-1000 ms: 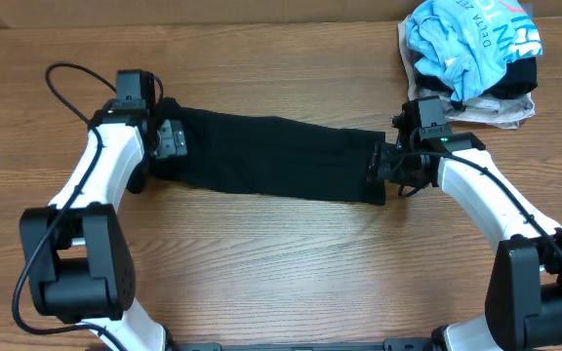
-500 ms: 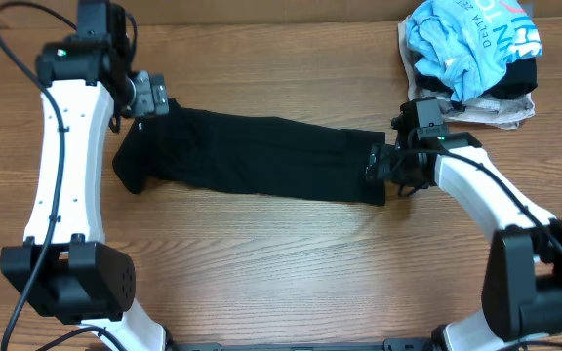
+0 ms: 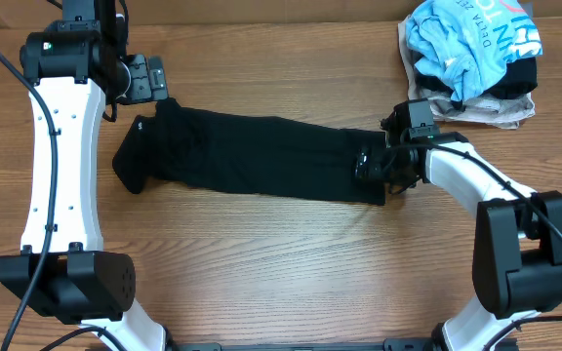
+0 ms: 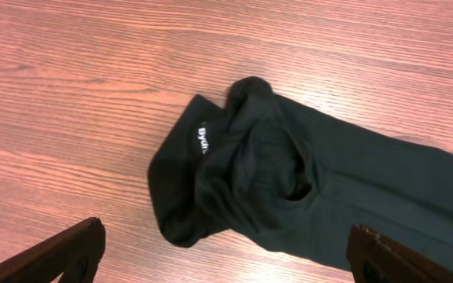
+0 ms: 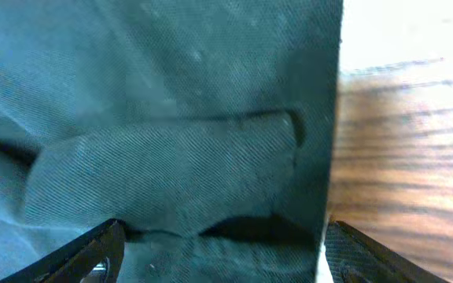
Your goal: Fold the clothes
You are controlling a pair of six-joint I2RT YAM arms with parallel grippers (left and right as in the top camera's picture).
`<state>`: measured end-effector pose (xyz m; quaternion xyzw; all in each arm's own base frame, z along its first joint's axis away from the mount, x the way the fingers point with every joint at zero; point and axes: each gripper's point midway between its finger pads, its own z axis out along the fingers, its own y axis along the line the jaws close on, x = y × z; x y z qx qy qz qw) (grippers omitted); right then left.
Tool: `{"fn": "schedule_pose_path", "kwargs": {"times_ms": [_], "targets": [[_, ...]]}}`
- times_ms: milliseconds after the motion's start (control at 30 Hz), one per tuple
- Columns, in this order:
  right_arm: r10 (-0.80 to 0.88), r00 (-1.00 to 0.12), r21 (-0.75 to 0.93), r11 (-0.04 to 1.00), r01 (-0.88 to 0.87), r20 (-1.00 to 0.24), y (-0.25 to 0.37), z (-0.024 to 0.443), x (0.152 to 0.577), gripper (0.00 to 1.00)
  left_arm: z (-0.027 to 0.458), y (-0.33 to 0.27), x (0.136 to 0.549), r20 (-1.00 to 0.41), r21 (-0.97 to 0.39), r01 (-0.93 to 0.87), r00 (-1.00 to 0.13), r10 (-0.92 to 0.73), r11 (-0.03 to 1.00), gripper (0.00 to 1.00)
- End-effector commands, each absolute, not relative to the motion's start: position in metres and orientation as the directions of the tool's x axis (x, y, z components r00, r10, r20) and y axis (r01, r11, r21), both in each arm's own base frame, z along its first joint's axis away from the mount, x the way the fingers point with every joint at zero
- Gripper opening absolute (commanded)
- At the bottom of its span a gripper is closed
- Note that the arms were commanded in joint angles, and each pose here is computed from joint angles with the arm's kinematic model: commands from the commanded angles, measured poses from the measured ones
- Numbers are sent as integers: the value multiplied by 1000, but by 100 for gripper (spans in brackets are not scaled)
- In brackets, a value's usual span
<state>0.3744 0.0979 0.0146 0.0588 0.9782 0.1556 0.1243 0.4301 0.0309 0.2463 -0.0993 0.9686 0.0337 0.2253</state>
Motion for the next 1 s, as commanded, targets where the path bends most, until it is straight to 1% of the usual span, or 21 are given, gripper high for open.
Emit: {"fn": "schedule_pose_path", "kwargs": {"times_ms": [0, 467, 667, 833, 967], "targets": [[155, -964, 358, 931, 70, -215, 103, 8, 375, 85, 257, 24, 431, -464, -28, -175, -870, -167, 984, 100], [151, -962, 398, 916, 49, -228, 109, -5, 368, 84, 257, 23, 431, -462, -31, -171, -871, -166, 985, 100], [174, -958, 409, 910, 68, -228, 110, -9, 367, 84, 257, 23, 431, -463, -17, -151, -875, -142, 988, 100], [173, -958, 410, 910, 67, -228, 111, -9, 367, 80, 256, 23, 430, -459, -17, -151, -877, -142, 988, 100], [165, -959, 408, 911, 58, -231, 115, -9, 366, 80, 255, 28, 428, -455, 7, -163, -879, -142, 987, 100]]}}
